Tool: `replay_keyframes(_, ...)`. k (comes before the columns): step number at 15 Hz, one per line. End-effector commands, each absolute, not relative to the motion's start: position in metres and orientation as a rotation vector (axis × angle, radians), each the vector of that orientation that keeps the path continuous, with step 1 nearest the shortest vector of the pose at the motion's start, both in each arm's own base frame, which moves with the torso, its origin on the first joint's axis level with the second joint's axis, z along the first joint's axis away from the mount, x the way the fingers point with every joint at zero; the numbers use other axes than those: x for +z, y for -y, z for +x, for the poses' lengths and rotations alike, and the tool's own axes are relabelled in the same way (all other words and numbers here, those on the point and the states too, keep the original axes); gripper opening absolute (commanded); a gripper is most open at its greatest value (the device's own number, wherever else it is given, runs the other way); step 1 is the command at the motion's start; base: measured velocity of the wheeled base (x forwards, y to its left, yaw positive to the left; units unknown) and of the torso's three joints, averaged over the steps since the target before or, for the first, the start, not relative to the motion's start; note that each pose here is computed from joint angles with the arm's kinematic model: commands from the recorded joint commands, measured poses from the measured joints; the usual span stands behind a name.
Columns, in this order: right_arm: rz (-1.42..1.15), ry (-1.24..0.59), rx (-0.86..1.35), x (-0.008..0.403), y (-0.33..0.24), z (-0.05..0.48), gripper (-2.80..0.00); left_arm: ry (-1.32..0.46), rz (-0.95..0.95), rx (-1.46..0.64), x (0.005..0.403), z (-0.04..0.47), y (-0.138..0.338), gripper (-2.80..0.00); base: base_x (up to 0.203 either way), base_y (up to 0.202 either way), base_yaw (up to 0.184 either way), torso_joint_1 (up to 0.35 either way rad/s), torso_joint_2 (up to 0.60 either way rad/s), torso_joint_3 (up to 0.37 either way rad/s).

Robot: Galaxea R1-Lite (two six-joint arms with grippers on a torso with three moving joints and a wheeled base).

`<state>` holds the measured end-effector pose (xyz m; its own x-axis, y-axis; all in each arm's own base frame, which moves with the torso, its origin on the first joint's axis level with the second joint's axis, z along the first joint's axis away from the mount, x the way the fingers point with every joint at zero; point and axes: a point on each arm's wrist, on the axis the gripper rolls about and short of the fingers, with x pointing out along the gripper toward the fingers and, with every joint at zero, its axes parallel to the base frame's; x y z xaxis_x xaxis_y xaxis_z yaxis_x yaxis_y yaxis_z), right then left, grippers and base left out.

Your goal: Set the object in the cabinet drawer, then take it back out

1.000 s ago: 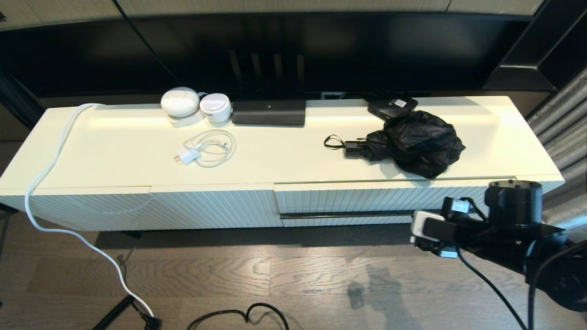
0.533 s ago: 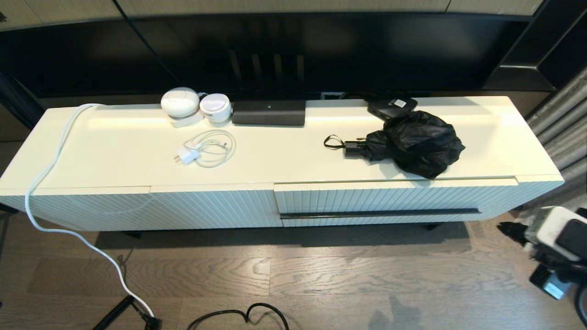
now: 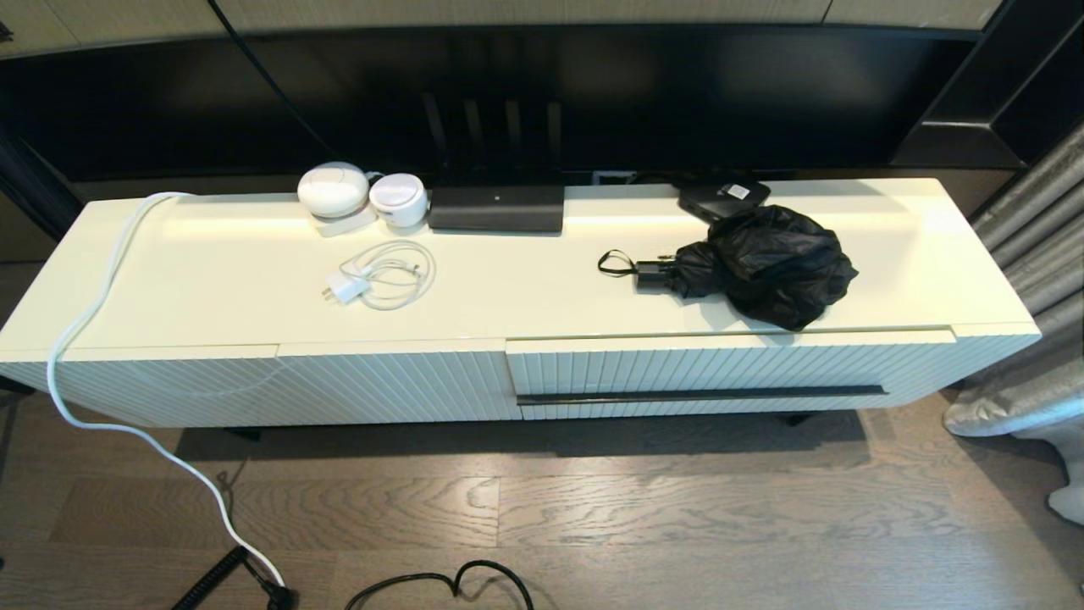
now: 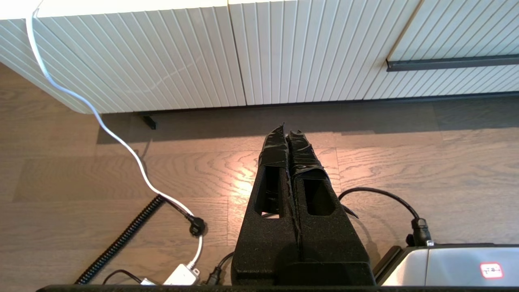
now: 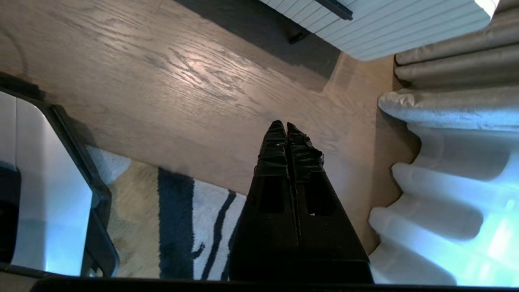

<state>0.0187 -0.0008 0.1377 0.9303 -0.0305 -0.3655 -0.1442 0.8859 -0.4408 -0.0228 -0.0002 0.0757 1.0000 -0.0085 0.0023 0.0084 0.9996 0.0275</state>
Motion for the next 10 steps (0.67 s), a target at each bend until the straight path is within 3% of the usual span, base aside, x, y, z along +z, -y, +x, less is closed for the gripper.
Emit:
replay_keyframes(1,-0.455,-0.285,0.027,0.13,0.002,-0.002,-2.8,0.0,0.028,-0.009,0.075,-0.023,0.0,-2.8,0.0,0.0,0.0,0.0,0.0,0.0)
replay_keyframes(5,-0.286,-0.248,-0.06,0.11,0.003,-0.015,-2.8,0.0,0.028,-0.008,0.075,-0.023,0.0,-2.8,0.0,0.0,0.0,0.0,0.0,0.0)
replay_keyframes(10,-0.248,-0.175,-0.079,0.092,0.003,-0.03,-2.8,0.0,0.028,-0.009,0.075,-0.023,0.0,-2.8,0.0,0.0,0.0,0.0,0.0,0.0)
